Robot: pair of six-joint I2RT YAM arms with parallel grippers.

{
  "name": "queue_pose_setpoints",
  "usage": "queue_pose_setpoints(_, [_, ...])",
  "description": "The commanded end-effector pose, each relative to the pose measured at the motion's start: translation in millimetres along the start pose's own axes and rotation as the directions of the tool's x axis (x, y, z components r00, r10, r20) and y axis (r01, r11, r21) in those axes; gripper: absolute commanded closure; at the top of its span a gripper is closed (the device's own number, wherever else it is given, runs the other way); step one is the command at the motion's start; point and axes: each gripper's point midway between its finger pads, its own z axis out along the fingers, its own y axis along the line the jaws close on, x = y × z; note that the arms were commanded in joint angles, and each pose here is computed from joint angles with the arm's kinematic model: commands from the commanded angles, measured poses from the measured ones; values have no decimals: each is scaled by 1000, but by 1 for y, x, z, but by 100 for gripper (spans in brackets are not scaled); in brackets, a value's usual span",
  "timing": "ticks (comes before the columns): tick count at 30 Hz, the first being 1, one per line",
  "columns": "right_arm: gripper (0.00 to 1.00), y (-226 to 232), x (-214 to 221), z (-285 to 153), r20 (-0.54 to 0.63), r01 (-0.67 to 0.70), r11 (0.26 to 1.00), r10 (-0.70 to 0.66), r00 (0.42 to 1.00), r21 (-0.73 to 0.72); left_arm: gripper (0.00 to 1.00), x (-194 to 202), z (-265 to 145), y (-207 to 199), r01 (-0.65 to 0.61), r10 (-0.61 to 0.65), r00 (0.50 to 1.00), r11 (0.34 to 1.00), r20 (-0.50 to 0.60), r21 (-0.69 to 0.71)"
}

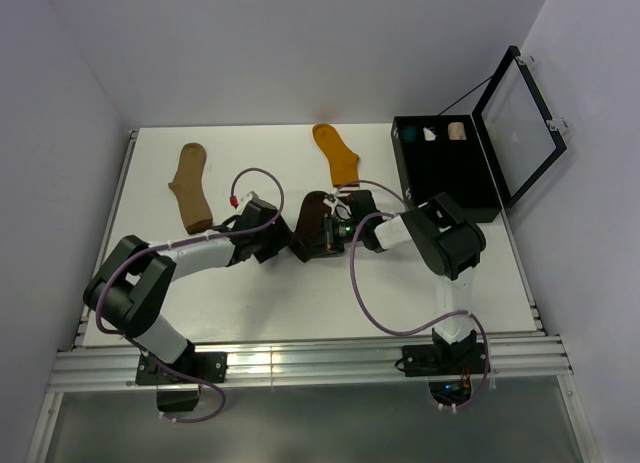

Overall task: Roll the socks
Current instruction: Roll the sock at the center of the board.

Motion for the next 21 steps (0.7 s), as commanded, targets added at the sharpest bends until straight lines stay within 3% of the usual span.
queue_pose_setpoints(1, [100, -29, 4, 1, 2, 18, 986, -18, 1000, 164, 27, -13, -11, -25, 18, -24, 998, 995, 58, 98])
queue_pose_setpoints(6, [100, -27, 2, 4, -7, 38, 982, -37, 999, 185, 29, -10, -7, -20, 20, -24, 998, 997, 52, 79])
queue_pose_setpoints(13, [100, -26, 2, 4, -17, 52, 976, -50, 999, 210, 47, 1, 8, 0, 26, -26, 1000, 1000, 13, -14])
queue_pose_setpoints(21, [100, -22, 0, 3, -26, 90, 969, -86, 996, 230, 52, 7, 18, 24, 26, -26, 1000, 993, 3, -119])
